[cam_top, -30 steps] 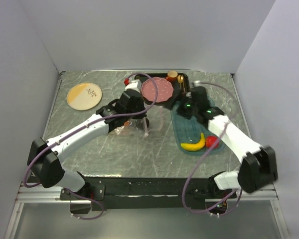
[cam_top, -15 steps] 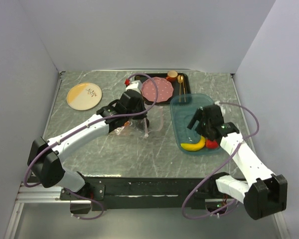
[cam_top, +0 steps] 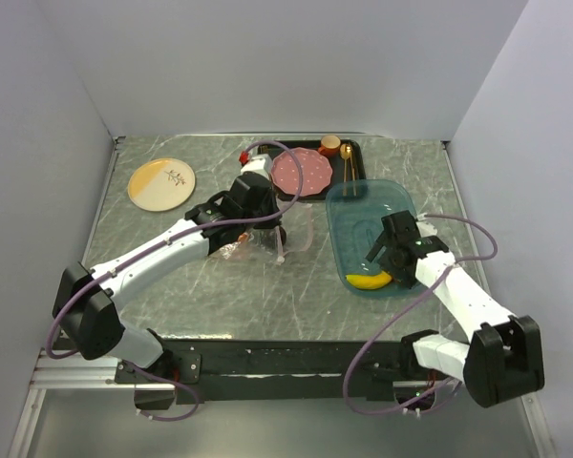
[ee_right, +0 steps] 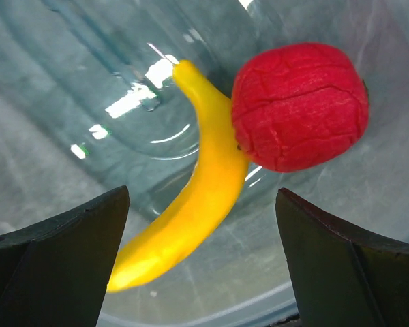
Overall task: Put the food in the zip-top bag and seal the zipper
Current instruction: Pick up the fake fruit from the bin.
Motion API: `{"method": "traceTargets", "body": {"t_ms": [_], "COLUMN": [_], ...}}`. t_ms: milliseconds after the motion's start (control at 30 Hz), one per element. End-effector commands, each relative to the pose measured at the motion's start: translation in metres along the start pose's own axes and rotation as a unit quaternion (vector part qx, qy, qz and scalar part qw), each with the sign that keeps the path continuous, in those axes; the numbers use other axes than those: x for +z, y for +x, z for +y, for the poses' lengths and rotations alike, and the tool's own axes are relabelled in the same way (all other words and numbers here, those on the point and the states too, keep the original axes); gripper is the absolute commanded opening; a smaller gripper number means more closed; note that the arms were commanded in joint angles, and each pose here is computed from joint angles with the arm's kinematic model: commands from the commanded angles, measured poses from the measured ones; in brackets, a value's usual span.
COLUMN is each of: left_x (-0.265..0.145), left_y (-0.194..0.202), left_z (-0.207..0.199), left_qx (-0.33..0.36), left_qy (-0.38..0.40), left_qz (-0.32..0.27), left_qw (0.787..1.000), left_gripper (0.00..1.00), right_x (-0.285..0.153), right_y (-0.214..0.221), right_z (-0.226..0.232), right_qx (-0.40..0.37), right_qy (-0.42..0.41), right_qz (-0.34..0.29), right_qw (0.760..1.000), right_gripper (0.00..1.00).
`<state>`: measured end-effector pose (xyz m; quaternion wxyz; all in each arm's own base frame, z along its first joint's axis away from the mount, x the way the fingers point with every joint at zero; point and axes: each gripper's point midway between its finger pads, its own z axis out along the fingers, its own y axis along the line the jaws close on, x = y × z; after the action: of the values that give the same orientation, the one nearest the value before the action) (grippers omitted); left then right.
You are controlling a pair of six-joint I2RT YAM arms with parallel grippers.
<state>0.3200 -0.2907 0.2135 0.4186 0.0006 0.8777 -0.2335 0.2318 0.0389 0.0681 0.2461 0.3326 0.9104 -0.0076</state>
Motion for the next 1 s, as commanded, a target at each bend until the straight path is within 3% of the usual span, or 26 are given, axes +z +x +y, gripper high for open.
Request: {"method": "traceTargets", "body": {"t_ms": [0, 467, 667, 767, 967], "left_x": [-0.006, -0.005, -0.004, -0.003, -0.005], "left_y": [-0.017, -0.017, -0.017, -0.015, -0.015], "left_z": [-0.004, 0.001, 0.001, 0.002, 0.001], "left_qx": [-0.004, -0.007, -0.007, -0.008, -0.006], "left_qy": [0.012, 0.009, 0.008, 0.007, 0.009], "left_qz": [-0.03, -0.028, -0.027, -0.025, -0.024], "left_qw": [0.999, 1.0, 1.0, 1.0, 1.0], "left_gripper": [0.01, 0.01, 0.01, 0.01, 0.01], "right_x": [0.012, 0.044, 0.043, 0.036, 0.012], "right_y": [-0.007, 0.01, 0.004, -0.007, -0.03], "right_z": [0.007, 0.025, 0.03, 0.039, 0.058], "right_qx": [0.018, 0.012, 0.011, 0.009, 0.01], "right_qy": [-0.001, -0.018, -0.031, -0.053, -0.101], "right_qz": [-0.011, 0.027, 0.016, -0.003, -0.038], "right_qw": [1.0, 0.999, 0.999, 0.999, 0.994], "right_gripper": [0.95, 0.84, 0.62, 0.44, 0.43]}}
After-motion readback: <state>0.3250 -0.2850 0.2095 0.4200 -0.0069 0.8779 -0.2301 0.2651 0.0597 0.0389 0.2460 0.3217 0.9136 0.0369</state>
